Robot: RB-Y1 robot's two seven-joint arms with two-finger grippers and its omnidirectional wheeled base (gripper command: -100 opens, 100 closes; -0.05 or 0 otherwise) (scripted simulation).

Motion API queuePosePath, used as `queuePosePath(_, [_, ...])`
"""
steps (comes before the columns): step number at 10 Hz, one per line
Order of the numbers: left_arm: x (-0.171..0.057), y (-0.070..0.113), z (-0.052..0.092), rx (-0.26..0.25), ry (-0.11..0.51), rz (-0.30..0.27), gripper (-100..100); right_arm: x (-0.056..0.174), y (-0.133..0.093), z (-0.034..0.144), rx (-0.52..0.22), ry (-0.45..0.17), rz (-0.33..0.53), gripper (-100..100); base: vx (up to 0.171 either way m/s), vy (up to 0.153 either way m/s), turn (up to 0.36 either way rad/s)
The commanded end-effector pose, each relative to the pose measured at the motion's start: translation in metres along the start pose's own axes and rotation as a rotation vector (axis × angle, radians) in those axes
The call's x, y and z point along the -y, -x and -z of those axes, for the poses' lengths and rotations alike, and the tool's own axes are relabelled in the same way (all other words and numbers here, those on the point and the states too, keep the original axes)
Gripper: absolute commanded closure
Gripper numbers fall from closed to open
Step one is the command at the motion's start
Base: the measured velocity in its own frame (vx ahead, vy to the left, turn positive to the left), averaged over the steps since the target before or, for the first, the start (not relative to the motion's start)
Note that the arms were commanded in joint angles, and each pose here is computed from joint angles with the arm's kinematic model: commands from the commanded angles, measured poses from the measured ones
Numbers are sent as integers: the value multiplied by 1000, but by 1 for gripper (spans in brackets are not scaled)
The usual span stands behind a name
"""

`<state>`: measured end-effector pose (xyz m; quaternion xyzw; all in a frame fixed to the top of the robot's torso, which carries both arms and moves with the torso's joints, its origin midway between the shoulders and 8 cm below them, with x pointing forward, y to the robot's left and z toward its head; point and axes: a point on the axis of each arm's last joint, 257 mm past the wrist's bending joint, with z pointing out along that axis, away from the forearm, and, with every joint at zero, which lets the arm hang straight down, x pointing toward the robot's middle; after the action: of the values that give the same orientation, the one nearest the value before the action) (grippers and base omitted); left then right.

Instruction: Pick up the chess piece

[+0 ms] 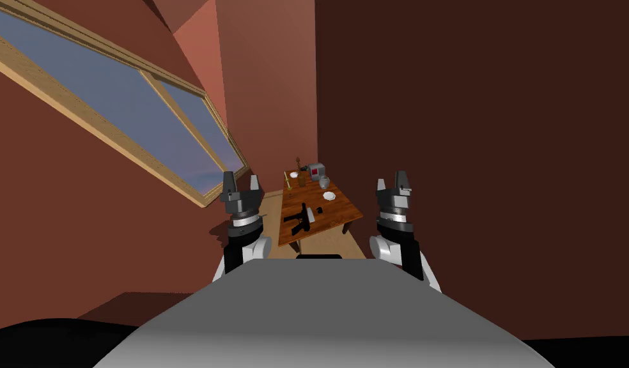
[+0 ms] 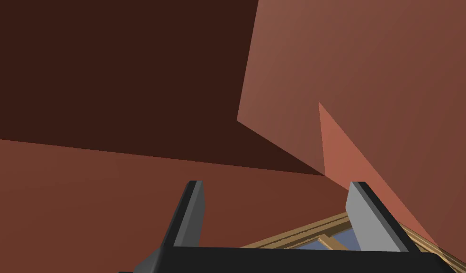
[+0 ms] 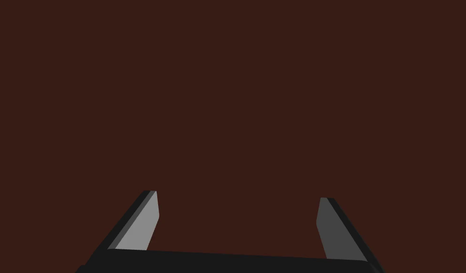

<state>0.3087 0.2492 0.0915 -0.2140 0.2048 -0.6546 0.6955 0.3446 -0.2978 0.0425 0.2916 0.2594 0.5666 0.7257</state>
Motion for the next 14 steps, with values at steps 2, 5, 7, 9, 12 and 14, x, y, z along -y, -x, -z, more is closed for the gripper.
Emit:
queuePosePath(2, [0, 0, 0, 0, 0, 0, 0, 11, -8, 3, -61, -19, 46, -100, 1, -41, 76])
queuePosePath(5, [0, 0, 0, 0, 0, 0, 0, 38, -21, 12, -161, -67, 139, -100, -3, -106, 147])
queuePosePath(7, [0, 0, 0, 0, 0, 0, 0, 65, -28, 24, -237, -114, 219, -100, 1, -139, 203])
queuePosePath(9, [0, 0, 0, 0, 0, 0, 0, 81, -31, 31, -277, -143, 263, -100, -5, -87, 133])
queuePosePath(12, [0, 0, 0, 0, 0, 0, 0, 115, -33, 50, -360, -205, 360, -100, -10, -96, 183])
queuePosePath(14, [0, 0, 0, 0, 0, 0, 0, 135, -32, 62, -403, -244, 412, -100, -13, -116, 257])
